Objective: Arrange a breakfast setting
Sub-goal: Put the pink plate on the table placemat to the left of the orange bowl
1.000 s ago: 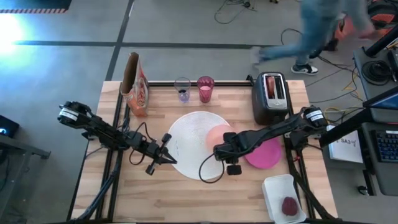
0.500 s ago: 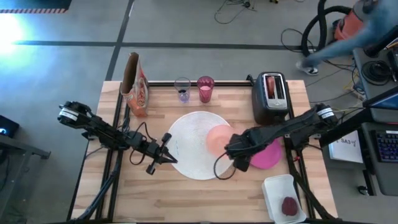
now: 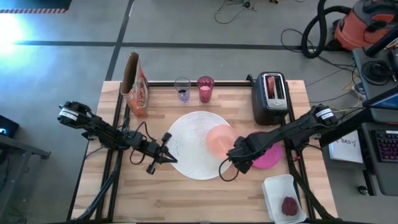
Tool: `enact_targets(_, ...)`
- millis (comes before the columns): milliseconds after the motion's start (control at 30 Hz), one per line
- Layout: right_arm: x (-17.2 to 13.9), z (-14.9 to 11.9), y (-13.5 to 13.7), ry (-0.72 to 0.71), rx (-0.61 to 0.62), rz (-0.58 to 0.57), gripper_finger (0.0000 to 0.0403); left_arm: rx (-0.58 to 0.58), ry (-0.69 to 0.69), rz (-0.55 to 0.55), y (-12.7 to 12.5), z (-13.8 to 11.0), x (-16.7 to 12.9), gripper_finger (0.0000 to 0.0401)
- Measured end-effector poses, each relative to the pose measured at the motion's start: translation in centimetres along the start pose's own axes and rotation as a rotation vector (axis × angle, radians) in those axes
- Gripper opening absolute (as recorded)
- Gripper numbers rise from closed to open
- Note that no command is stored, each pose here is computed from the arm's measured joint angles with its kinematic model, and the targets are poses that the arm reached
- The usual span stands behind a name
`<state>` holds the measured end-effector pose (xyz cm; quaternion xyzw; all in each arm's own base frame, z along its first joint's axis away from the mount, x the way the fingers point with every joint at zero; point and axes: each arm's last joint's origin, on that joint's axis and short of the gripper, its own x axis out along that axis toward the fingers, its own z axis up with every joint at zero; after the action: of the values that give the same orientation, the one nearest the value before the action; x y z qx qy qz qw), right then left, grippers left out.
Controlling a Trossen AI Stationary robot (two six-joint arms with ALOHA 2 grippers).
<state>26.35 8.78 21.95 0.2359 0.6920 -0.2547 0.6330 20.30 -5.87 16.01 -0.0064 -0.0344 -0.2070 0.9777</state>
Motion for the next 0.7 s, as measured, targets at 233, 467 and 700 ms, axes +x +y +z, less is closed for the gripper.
enact_targets(233,2.6,0.2,0.2,-0.021,-0.026,0.039,0.0188,-0.005,0.001,-0.01,0.0,0.0,0.0,0.0001)
enact_targets(467,5.6,-0.1,-0.6,-0.027,-0.007,0.05,0.0187,-0.008,0.001,-0.011,0.0,0.0,0.0,0.0001)
enact_targets(700,6.9,-0.2,-0.7,-0.046,-0.009,0.081,0.0187,-0.015,0.001,-0.011,0.0,0.0,0.0,0.0001)
